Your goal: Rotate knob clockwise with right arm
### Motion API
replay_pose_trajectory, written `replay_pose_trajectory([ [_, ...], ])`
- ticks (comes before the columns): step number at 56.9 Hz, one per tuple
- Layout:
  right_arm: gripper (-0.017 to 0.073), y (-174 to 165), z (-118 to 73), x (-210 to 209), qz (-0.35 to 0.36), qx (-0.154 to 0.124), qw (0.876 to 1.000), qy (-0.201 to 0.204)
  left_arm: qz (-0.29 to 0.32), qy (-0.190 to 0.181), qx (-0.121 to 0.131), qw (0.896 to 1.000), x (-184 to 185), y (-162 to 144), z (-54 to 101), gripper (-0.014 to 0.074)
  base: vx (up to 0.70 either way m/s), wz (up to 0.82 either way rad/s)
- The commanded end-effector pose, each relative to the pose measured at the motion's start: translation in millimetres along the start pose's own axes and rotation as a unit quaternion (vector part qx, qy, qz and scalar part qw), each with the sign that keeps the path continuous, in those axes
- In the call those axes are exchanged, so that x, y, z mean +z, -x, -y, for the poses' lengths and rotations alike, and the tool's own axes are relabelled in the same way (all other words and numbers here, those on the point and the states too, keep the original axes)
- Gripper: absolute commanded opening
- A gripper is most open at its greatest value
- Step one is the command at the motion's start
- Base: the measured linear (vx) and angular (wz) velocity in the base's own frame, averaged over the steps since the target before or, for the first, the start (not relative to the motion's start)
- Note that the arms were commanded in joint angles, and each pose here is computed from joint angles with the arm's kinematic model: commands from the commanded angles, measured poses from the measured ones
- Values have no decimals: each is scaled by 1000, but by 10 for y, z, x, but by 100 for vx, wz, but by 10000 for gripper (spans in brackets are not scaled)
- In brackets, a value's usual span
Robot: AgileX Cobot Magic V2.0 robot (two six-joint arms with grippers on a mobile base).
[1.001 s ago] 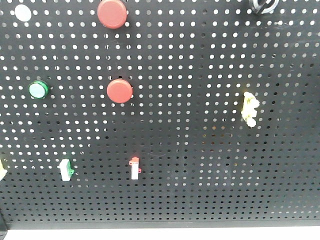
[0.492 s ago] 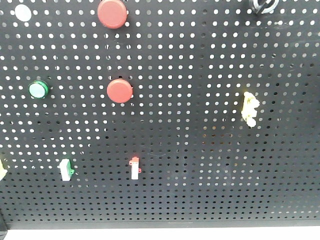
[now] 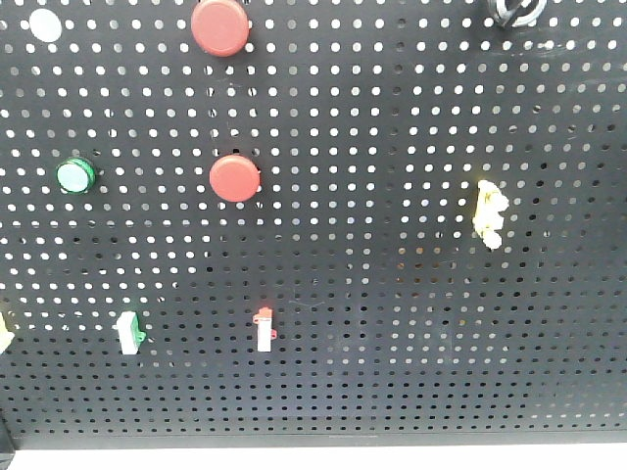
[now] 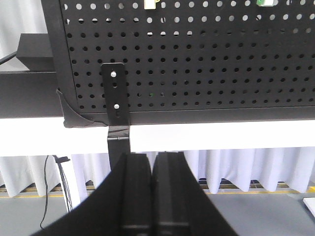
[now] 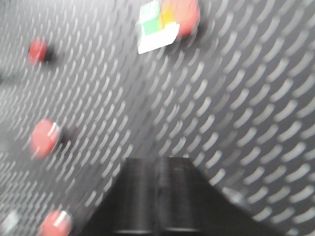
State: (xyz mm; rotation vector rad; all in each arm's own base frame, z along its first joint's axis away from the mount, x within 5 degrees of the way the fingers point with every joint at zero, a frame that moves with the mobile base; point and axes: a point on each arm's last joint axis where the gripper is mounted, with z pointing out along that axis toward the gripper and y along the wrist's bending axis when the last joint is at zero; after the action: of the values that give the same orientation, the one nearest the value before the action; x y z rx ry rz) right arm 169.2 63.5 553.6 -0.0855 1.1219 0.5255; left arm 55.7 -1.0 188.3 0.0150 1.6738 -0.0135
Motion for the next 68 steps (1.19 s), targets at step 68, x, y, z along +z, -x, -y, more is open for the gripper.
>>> replay_pose_trajectory([
  [68,-8,-1703,515,-2455,-114,-200,956,-182,32,-5,-3,999,9,-9,6,-6,0,0],
])
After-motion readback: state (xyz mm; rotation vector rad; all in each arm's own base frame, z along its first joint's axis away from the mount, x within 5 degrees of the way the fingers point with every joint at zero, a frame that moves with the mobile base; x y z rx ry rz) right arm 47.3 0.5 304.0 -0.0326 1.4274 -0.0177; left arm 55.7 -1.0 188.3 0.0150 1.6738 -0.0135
